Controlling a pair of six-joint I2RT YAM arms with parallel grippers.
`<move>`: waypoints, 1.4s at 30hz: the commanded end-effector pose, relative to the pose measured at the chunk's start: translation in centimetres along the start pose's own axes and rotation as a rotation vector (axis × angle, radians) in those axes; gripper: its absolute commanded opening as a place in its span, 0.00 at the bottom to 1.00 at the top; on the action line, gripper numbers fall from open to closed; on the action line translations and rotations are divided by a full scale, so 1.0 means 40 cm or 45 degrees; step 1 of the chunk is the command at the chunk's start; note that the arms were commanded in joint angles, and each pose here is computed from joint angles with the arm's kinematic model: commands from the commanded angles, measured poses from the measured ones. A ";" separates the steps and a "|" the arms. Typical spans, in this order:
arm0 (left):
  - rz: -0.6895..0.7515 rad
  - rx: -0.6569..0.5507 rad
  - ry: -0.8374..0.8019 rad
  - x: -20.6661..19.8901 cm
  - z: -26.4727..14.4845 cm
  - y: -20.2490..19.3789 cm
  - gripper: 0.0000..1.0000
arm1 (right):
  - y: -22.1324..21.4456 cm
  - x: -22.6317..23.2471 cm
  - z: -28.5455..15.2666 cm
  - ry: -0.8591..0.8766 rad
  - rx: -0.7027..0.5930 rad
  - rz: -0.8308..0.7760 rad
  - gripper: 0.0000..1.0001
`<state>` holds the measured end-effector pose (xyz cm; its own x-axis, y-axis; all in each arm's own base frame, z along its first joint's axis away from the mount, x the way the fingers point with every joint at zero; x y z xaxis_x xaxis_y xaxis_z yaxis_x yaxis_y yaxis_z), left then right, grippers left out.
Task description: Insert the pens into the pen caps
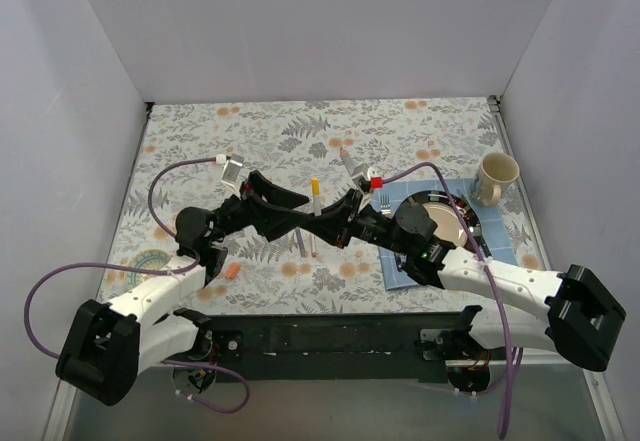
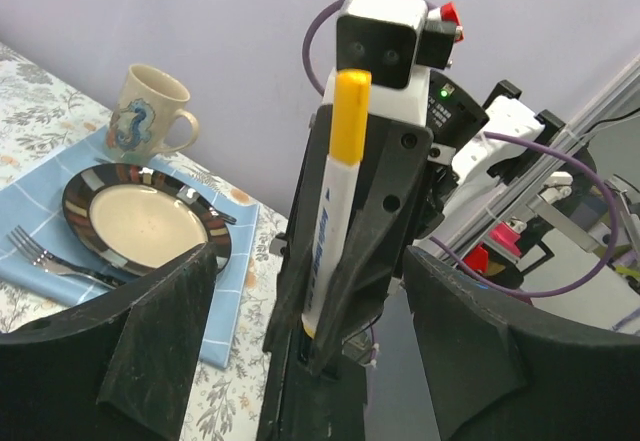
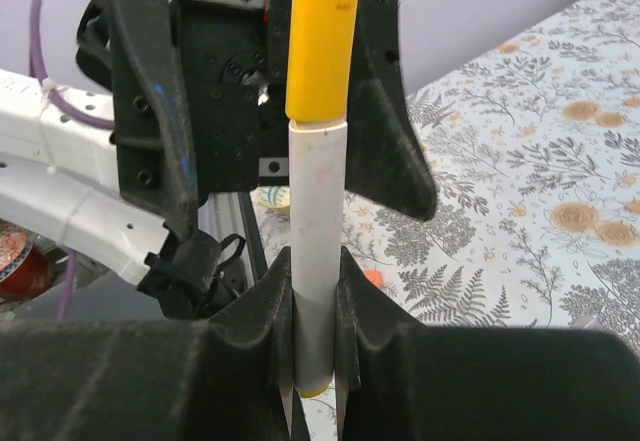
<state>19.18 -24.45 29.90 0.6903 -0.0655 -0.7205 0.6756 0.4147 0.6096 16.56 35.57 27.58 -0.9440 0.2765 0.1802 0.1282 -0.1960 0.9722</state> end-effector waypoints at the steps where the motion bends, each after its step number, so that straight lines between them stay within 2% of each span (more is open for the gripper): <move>1: 0.055 0.093 -0.006 -0.038 0.028 0.024 0.76 | 0.034 0.047 -0.023 0.103 -0.028 -0.002 0.01; 5: 0.122 0.147 -0.036 -0.080 0.051 0.054 0.82 | 0.048 0.072 -0.043 0.145 -0.039 0.023 0.01; 10: 0.148 0.147 -0.077 -0.113 0.067 0.076 0.82 | 0.053 0.095 -0.055 0.182 -0.036 0.027 0.01; 15: 0.133 0.127 -0.102 -0.130 0.083 0.098 0.73 | 0.043 0.114 -0.056 0.218 -0.016 0.040 0.01; 27: 0.122 0.169 -0.171 -0.142 0.092 0.091 0.61 | 0.020 0.124 -0.053 0.236 0.022 0.058 0.01; 32: 0.123 0.199 -0.196 -0.144 0.091 0.076 0.59 | 0.014 0.121 -0.046 0.233 0.035 0.063 0.01; 35: 0.130 0.212 -0.208 -0.145 0.088 0.068 0.55 | 0.008 0.119 -0.042 0.230 0.046 0.072 0.01; 38: 0.118 0.230 -0.204 -0.138 0.084 0.056 0.46 | 0.008 0.117 -0.039 0.226 0.045 0.074 0.01; 42: 0.094 0.249 -0.182 -0.121 0.075 0.038 0.29 | 0.011 0.118 -0.037 0.227 0.044 0.076 0.01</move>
<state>18.39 -26.24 35.74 0.7502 -0.1639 -0.6406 0.6590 0.2633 0.7045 12.00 35.15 26.75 -0.9661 0.1190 0.2293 0.2138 -0.1301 0.9682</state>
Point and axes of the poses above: each gripper's point midway between its finger pads, its own z axis out along the fingers, its own x axis along the line the jaws close on, y = z × x, the point moved 1 cm from there along -z, back along the fingers, and after that the axes turned 14 degrees about -z, right-handed, at the moved point
